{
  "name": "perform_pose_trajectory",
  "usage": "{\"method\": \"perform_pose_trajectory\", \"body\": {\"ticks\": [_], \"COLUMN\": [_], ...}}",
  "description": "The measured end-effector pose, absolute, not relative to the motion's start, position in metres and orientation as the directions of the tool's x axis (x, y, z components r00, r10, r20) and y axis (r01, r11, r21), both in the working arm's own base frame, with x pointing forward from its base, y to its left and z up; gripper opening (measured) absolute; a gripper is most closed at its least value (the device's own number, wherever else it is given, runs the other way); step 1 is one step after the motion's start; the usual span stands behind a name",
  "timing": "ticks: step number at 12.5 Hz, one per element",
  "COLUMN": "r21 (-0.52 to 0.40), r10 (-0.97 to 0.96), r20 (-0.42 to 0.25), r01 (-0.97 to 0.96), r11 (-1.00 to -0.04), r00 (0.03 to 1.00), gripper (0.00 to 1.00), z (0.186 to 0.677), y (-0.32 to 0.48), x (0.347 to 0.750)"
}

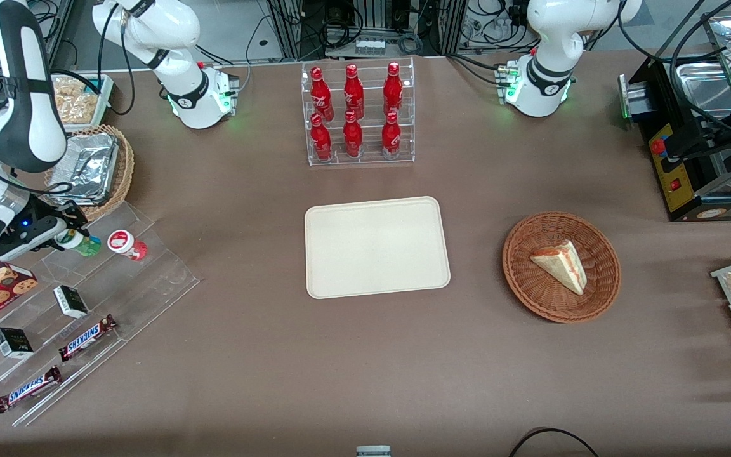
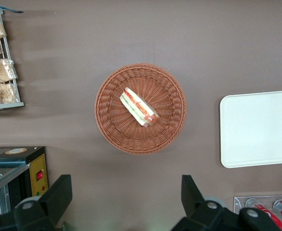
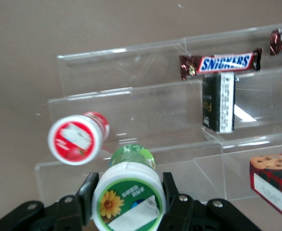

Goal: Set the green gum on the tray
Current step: 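Carry the green gum tub with the right gripper over the cream tray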

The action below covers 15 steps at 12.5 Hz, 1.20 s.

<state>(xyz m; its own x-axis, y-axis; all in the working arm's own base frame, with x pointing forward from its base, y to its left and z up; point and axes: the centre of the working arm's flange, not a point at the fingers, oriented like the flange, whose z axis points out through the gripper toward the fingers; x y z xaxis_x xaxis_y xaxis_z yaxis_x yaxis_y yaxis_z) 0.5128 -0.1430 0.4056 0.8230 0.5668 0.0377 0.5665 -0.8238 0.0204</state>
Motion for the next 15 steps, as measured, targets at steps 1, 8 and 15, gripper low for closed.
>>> {"method": "perform_pose_trajectory", "body": {"ticks": [1, 8, 15], "r21": [0.009, -0.024, -0.015], "r10": [0.571, 0.479, 0.27], "r20": [0.031, 0.005, -0.007], "r01": [0.571, 0.479, 0.27], "r11": [-0.821, -0.878, -0.963], "r00": [0.821, 0.878, 0.963], "gripper": [0.59, 0.59, 0.59], "z": [0.429, 0.523, 0.518], "y": [-0.133, 0.016, 0.249], "x": [0.521, 0.549, 0.526]}}
